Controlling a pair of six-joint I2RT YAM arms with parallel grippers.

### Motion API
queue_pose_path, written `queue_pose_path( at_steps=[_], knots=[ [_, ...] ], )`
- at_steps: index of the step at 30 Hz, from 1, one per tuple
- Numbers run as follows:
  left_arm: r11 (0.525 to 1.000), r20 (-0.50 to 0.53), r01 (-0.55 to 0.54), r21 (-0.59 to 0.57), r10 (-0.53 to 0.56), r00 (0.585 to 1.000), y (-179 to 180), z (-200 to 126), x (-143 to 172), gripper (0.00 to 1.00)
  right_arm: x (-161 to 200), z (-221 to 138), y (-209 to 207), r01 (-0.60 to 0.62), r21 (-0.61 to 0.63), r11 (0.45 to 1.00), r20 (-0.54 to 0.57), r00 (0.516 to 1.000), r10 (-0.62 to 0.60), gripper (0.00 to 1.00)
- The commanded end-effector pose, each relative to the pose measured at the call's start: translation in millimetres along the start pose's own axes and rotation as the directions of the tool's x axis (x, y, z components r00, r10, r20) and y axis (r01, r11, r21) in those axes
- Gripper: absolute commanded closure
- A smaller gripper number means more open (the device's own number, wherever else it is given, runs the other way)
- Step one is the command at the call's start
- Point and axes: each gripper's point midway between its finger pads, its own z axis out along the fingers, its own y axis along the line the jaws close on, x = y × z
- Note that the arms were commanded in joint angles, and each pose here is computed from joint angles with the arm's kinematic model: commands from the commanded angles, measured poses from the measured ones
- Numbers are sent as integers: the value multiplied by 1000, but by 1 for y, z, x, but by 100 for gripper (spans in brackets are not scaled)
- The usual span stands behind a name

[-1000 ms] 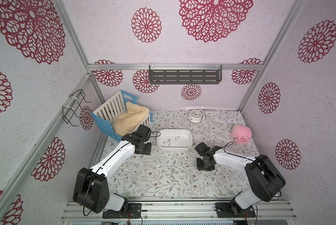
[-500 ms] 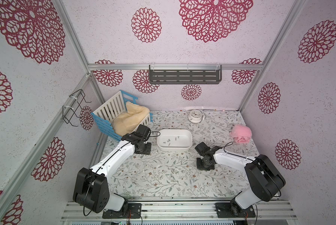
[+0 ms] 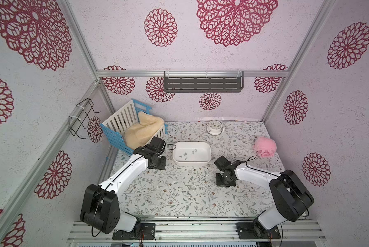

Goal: Put the screws on the desktop into the storage box
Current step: Pick up the screw from the center of the board, then place the screw in the storage box.

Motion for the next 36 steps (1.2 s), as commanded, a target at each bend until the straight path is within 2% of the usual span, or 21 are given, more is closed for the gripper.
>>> queue_pose_path(
  at_steps=[1,11,22,29,36],
  knots=[
    [1000,-1,16,0,-16,1000,3,4,-1,51,-16,-23,7,-8,-26,1000,54,998,10,95],
    [1000,-1,19,-2,-19,1000,4,3,-2,51,-53,-63,24,21,-29,999,129,992,-18,95],
    [1000,11,25,-7,-25,1000,6,0,-3,51,-148,-115,89,87,-97,991,276,959,-57,96],
    [1000,22,29,0,-29,999,6,-3,-5,51,-195,-96,141,123,-162,979,277,958,-74,96],
    [999,35,34,8,-35,999,6,-6,-7,50,-223,-60,195,149,-225,963,243,966,-92,96]
  ],
)
